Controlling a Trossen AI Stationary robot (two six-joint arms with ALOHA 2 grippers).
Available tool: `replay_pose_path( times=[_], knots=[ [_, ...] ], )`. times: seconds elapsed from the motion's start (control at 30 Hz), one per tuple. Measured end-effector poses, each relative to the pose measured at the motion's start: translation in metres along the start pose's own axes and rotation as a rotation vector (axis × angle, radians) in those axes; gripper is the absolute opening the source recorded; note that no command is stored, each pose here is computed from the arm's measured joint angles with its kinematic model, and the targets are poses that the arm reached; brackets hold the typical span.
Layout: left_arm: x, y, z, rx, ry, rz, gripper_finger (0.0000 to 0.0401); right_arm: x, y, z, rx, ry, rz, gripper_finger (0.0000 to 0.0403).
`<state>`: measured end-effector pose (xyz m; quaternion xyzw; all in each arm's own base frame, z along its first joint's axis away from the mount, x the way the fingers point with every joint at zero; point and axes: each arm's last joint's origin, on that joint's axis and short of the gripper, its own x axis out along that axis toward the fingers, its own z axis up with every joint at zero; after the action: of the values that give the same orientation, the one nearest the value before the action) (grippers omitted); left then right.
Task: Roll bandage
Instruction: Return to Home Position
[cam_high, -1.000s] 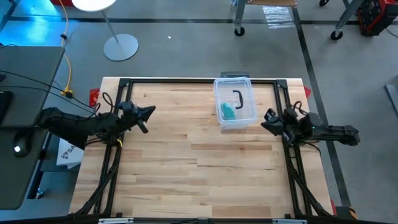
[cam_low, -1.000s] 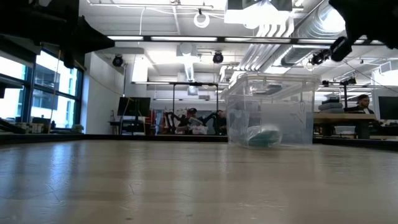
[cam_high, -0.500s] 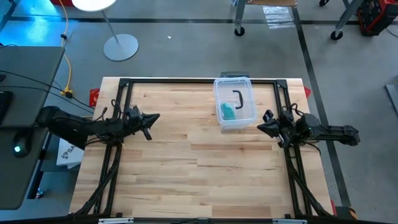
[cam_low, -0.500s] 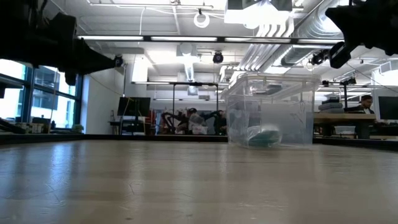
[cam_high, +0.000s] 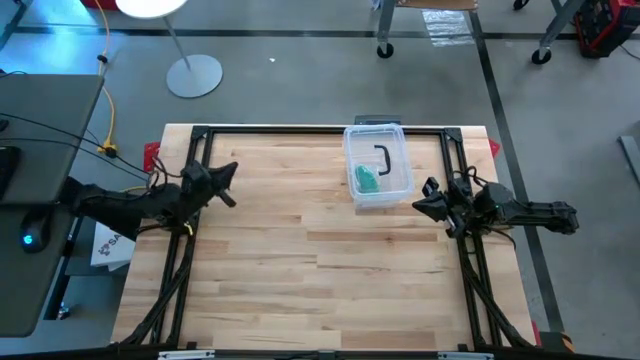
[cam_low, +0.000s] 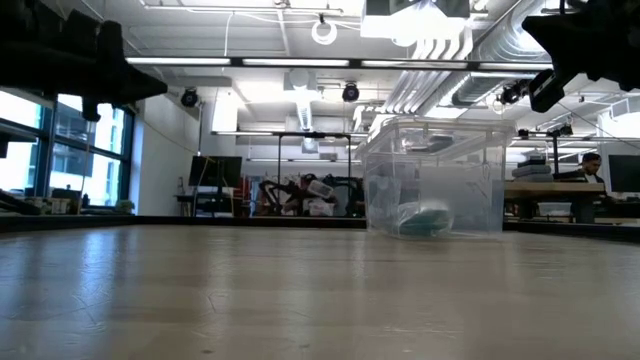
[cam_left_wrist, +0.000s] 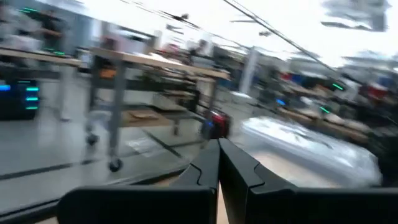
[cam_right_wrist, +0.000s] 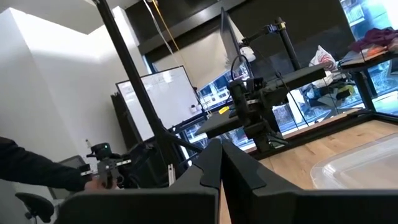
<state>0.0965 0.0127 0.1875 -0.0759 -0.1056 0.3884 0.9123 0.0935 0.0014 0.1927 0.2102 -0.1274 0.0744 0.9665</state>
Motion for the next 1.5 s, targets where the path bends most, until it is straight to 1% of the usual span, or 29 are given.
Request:
replay_pose_path(
  times=[0.07,0.13,0.2,0.27,0.33,0.37,0.43,0.53,0.63,0.7,0.83,0.97,1.5],
  knots=[
    [-0.002,0.002,-0.002,0.001,0.022,-0.081,0.0,0.0,0.0,0.0,-0.003,0.002,-0.001,0.0],
    [-0.004,0.002,-0.007,-0.024,0.068,-0.195,0.0,0.0,0.0,-0.001,-0.011,0.009,0.003,0.0],
    [-0.007,0.001,-0.014,-0.032,0.154,-0.348,0.0,0.0,0.0,-0.001,-0.025,0.02,0.011,0.0],
    [-0.009,-0.003,-0.015,-0.008,0.187,-0.523,0.0,0.0,0.0,-0.002,-0.038,0.03,0.01,0.0],
    [-0.011,-0.006,-0.018,0.022,0.217,-0.643,0.0,0.0,-0.001,-0.003,-0.053,0.044,0.009,0.0],
    [-0.012,-0.007,-0.019,0.036,0.231,-0.686,0.0,0.0,-0.001,-0.004,-0.06,0.048,0.01,0.0],
    [-0.013,-0.008,-0.021,0.068,0.249,-0.735,0.0,0.0,-0.001,-0.005,-0.081,0.059,0.012,0.0],
    [-0.013,-0.009,-0.024,0.126,0.257,-0.769,0.0,0.0,-0.003,-0.008,-0.074,0.087,-0.013,0.0],
    [-0.012,-0.01,-0.026,0.224,0.249,-0.783,0.0,-0.001,-0.008,-0.013,0.01,0.12,-0.11,0.0],
    [-0.012,-0.01,-0.027,0.251,0.252,-0.785,0.0,-0.002,-0.01,-0.017,0.063,0.149,-0.151,0.0],
    [-0.011,-0.01,-0.028,0.226,0.273,-0.779,0.0,-0.003,-0.013,-0.022,0.114,0.201,-0.19,0.0],
    [-0.011,-0.011,-0.028,0.197,0.283,-0.772,0.0,-0.003,-0.013,-0.022,0.115,0.203,-0.192,0.0],
    [-0.011,-0.01,-0.028,0.198,0.282,-0.772,0.0,-0.003,-0.013,-0.022,0.115,0.206,-0.193,0.0]
  ],
)
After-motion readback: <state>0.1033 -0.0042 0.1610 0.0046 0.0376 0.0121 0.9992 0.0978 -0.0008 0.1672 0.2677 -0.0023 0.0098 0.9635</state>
